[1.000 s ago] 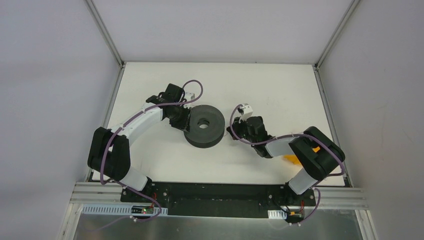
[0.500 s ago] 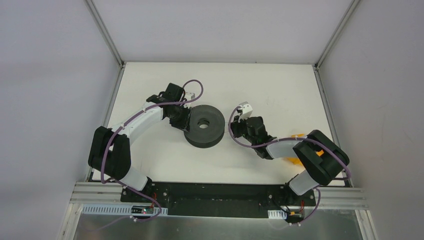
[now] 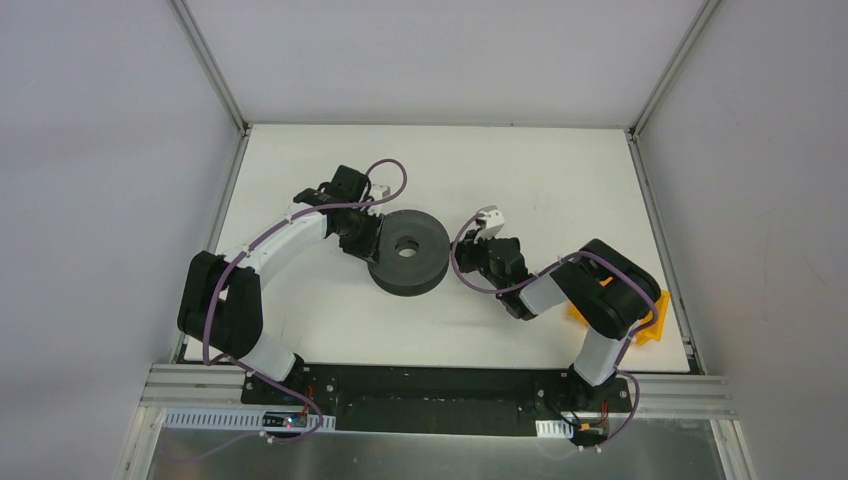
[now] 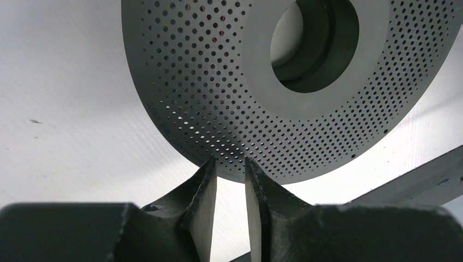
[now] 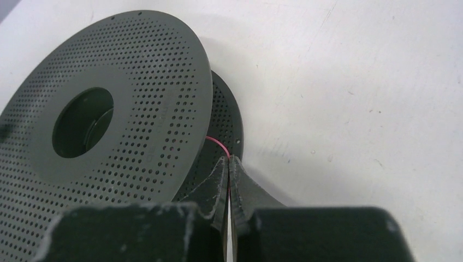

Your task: Wrap the cables

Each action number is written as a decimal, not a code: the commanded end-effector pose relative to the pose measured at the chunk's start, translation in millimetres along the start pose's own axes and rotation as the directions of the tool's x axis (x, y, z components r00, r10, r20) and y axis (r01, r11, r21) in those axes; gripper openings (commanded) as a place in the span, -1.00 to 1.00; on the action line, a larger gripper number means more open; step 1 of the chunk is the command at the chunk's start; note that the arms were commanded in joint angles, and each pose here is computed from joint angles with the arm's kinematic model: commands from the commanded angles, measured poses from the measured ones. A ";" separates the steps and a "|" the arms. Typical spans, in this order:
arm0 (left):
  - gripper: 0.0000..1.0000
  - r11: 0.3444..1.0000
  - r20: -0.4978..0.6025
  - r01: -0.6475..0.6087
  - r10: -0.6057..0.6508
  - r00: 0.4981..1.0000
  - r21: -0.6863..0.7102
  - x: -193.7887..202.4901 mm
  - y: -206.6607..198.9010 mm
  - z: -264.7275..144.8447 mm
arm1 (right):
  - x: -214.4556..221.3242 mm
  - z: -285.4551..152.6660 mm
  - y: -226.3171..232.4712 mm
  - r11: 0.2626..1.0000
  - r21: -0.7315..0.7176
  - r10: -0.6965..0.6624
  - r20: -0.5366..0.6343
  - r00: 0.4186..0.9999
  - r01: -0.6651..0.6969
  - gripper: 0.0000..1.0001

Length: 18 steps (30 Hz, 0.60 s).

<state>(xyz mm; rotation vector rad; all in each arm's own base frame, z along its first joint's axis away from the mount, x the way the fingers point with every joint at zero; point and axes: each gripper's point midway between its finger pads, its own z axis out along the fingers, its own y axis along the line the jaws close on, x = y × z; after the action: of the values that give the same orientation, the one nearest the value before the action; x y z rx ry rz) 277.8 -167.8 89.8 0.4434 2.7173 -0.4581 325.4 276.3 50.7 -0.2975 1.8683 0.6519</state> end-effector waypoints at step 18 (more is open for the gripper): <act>-0.52 1.000 -0.021 -0.021 0.021 1.000 -0.014 0.8 2.7 -1.8 | -13.5 31.1 9.5 0.934 -0.044 0.357 0.151 0.922 -0.355 -1.00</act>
<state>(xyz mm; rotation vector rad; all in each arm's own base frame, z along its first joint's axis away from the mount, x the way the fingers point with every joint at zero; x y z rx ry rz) 277.9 -167.7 89.8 0.4440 2.7194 -0.4578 336.2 291.9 30.7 -0.0104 1.8885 0.8304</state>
